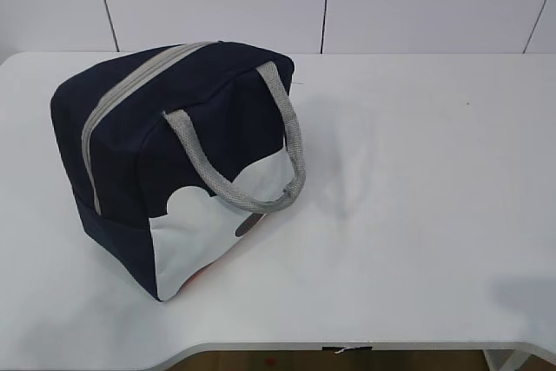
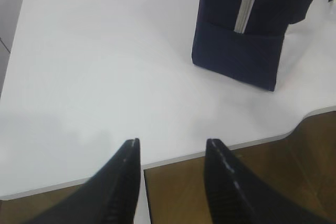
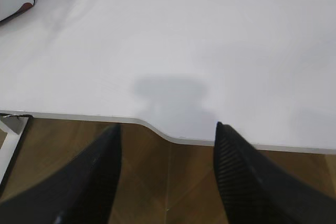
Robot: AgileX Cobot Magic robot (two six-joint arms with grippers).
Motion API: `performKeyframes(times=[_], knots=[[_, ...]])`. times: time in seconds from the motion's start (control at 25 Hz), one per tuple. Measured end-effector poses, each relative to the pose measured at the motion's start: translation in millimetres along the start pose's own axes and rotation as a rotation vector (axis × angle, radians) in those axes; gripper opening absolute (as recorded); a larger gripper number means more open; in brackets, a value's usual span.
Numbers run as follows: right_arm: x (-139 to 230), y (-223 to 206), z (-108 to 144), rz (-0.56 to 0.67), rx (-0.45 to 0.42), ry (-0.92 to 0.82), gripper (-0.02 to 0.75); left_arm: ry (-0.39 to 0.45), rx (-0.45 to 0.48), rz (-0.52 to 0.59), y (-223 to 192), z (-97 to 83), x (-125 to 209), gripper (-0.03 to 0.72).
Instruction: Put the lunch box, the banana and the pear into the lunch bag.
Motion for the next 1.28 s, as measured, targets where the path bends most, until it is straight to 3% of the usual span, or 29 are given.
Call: performKeyframes(times=[1.28], knots=[[-0.7,0.0,-0.1,-0.004,0.001,0.001,0.451,0.003,0.006,-0.002,0.0,-1.0,-0.4,0.308]])
Point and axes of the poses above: a point on each arm's last joint axis where the gripper is mounted, y pointing back along that axis away from the gripper, z along the wrist's bending axis when the last joint is at zero, x = y × z, the point moved 8 cm from there along -y, pointing out along that axis toward the gripper, and after that the axes turned 15 degrees about -y, right-handed, at the moved point
